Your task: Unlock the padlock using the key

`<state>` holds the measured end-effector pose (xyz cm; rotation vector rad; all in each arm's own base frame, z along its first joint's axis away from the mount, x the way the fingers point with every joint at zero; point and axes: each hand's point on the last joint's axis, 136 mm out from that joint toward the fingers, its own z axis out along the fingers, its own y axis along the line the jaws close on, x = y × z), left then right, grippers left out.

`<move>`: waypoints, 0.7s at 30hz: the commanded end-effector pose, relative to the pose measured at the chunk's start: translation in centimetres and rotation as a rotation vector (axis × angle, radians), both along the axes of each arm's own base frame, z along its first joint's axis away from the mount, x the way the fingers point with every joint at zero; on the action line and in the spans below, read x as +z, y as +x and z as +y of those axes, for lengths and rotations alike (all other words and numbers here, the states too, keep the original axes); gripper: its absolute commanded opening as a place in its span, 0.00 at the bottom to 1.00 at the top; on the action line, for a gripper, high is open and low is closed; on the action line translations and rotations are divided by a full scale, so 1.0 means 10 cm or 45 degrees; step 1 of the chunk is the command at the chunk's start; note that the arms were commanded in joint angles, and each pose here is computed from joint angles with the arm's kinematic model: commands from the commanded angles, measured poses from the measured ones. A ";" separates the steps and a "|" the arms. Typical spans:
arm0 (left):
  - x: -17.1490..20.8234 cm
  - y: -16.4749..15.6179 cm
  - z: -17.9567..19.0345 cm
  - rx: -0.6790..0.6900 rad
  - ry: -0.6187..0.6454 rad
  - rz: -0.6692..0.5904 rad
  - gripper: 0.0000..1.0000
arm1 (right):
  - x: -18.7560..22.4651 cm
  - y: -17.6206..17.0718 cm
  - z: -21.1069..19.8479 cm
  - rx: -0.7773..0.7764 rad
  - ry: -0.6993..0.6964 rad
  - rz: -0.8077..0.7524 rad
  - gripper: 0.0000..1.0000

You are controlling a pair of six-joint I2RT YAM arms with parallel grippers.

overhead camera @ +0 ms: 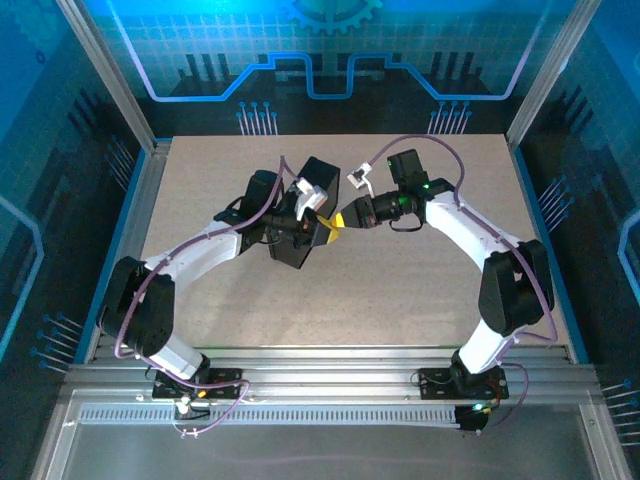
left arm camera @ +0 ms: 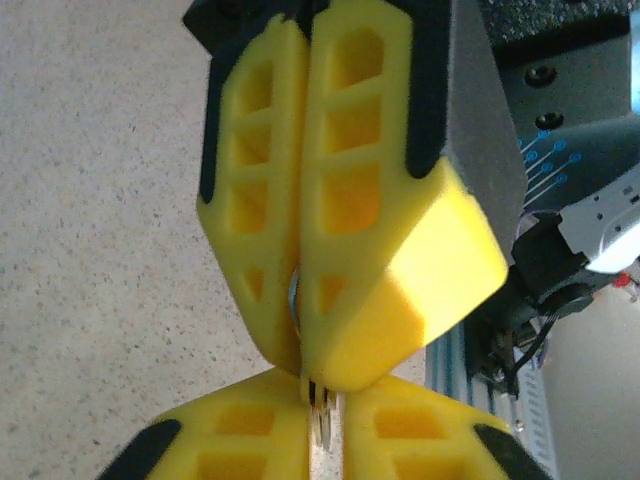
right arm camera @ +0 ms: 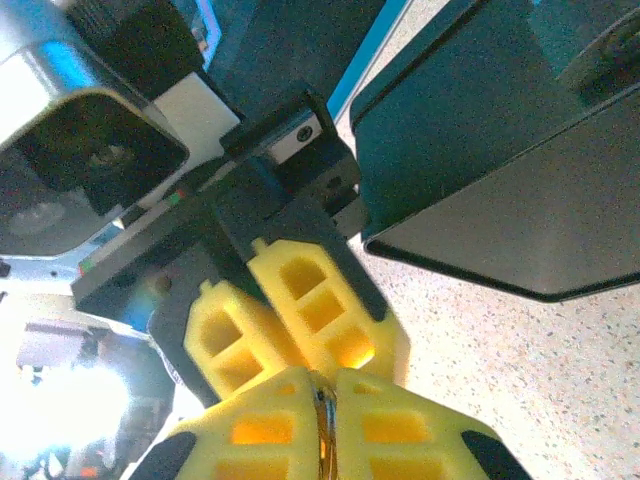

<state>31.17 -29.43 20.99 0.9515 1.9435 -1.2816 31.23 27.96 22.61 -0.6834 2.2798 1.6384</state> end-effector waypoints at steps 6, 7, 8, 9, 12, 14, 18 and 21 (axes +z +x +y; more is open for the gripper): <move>0.04 0.21 0.12 0.112 -0.006 0.002 0.36 | -0.07 0.26 -0.28 -0.205 0.056 0.128 0.04; 0.04 0.22 0.12 0.124 -0.011 0.009 0.36 | -0.07 0.28 -0.29 -0.220 0.064 0.136 0.04; 0.03 0.24 0.13 0.142 -0.013 0.026 0.36 | -0.07 0.30 -0.30 -0.231 0.068 0.141 0.04; 0.03 0.26 0.12 0.157 -0.021 0.041 0.36 | -0.06 0.31 -0.31 -0.245 0.070 0.145 0.04; 0.00 0.31 0.09 0.216 -0.043 0.146 0.36 | -0.06 0.36 -0.34 -0.288 0.072 0.166 0.04; -0.05 0.31 0.03 0.235 -0.035 0.207 0.35 | -0.06 0.40 -0.36 -0.324 0.073 0.186 0.04; -0.15 0.33 -0.03 0.300 0.028 0.243 0.32 | -0.09 0.52 -0.45 -0.441 0.058 0.252 0.04; -0.15 0.36 -0.07 0.348 0.036 0.254 0.29 | -0.14 0.59 -0.48 -0.541 0.055 0.326 0.04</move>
